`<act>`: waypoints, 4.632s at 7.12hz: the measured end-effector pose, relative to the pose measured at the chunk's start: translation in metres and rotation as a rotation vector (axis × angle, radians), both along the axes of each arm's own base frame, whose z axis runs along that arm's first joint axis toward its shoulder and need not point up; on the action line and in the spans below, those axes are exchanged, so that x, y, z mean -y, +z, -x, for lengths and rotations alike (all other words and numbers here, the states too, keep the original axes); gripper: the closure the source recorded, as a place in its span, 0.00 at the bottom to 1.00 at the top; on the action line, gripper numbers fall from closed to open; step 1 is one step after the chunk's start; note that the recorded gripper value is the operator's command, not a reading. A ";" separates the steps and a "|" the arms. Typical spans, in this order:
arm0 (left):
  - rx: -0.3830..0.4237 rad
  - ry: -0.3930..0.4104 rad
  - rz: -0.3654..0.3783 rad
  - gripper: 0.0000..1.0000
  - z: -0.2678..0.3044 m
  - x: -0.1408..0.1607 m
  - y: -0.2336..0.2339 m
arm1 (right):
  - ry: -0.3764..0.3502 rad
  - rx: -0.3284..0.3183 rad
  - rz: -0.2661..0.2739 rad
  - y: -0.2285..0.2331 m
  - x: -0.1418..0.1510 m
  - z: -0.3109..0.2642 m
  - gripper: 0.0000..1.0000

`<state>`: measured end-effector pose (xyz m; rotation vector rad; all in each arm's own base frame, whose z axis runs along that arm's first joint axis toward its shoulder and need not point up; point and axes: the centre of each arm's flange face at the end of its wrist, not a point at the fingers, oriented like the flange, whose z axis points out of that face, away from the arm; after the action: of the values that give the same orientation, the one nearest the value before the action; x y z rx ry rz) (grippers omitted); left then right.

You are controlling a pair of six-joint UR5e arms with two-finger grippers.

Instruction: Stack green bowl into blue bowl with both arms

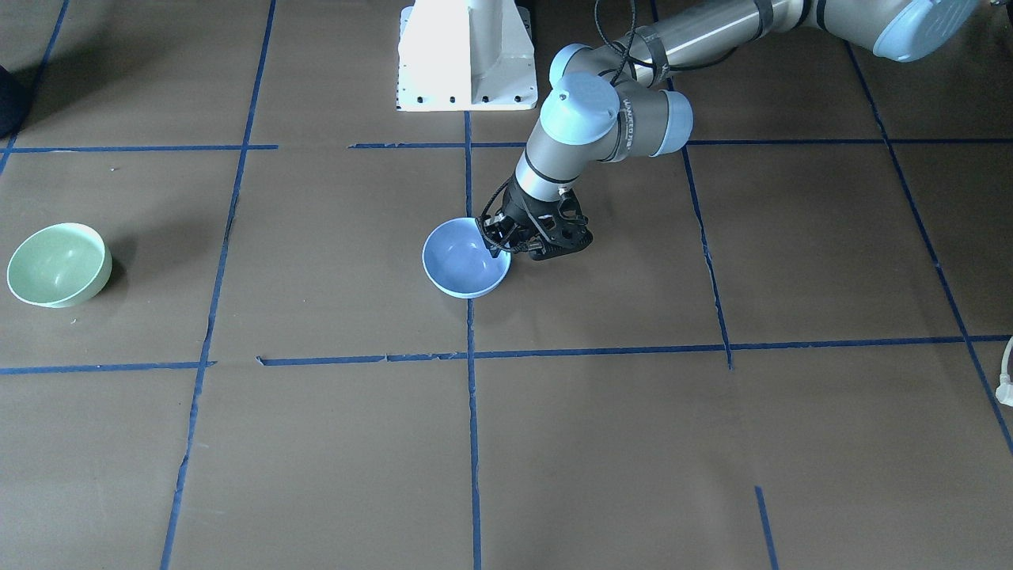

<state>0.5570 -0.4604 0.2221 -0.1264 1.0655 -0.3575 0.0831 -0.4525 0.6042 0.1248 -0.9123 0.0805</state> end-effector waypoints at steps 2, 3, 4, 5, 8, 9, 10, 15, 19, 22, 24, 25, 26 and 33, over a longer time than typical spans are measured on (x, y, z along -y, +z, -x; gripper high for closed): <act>0.000 -0.017 0.059 0.00 0.057 0.031 -0.016 | -0.062 0.009 -0.006 -0.009 0.006 0.038 0.00; -0.005 -0.020 0.088 0.00 0.096 0.037 -0.021 | -0.080 0.014 -0.011 -0.015 0.007 0.064 0.00; -0.005 -0.015 0.095 0.00 0.129 0.037 -0.025 | -0.074 0.013 -0.008 -0.013 0.003 0.088 0.00; 0.010 0.002 0.079 0.00 0.158 0.032 -0.028 | -0.058 0.009 -0.001 -0.005 -0.005 0.107 0.00; 0.066 0.031 0.013 0.00 0.231 0.004 -0.027 | -0.008 0.012 0.030 0.040 -0.014 0.165 0.00; 0.073 0.033 0.009 0.00 0.239 -0.001 -0.024 | -0.010 0.012 0.035 0.052 -0.014 0.181 0.00; 0.078 0.034 0.009 0.00 0.242 -0.003 -0.021 | -0.019 0.011 0.042 0.058 -0.014 0.194 0.01; 0.092 0.031 0.020 0.00 0.245 -0.002 -0.011 | -0.026 0.018 0.097 0.066 0.000 0.226 1.00; 0.137 0.057 -0.002 0.00 0.254 -0.003 0.024 | -0.020 0.059 0.060 0.040 0.003 0.228 1.00; 0.212 0.117 -0.102 0.00 0.307 -0.006 0.086 | 0.061 0.176 0.059 -0.054 0.025 0.243 1.00; 0.290 0.214 -0.218 0.00 0.361 -0.007 0.147 | 0.077 0.298 0.069 -0.154 0.043 0.295 1.00; 0.319 0.261 -0.270 0.00 0.385 -0.006 0.171 | 0.077 0.348 0.072 -0.202 0.046 0.336 1.00; 0.337 0.291 -0.303 0.00 0.403 -0.003 0.188 | 0.083 0.382 0.062 -0.243 0.043 0.383 1.00; 0.363 0.316 -0.264 0.00 0.415 0.010 0.231 | 0.144 0.413 0.002 -0.335 -0.026 0.601 0.78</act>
<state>0.1424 -0.4705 0.4531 0.0077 0.7096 0.0486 -0.5180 -0.4264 0.2690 0.1755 -1.3150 0.2481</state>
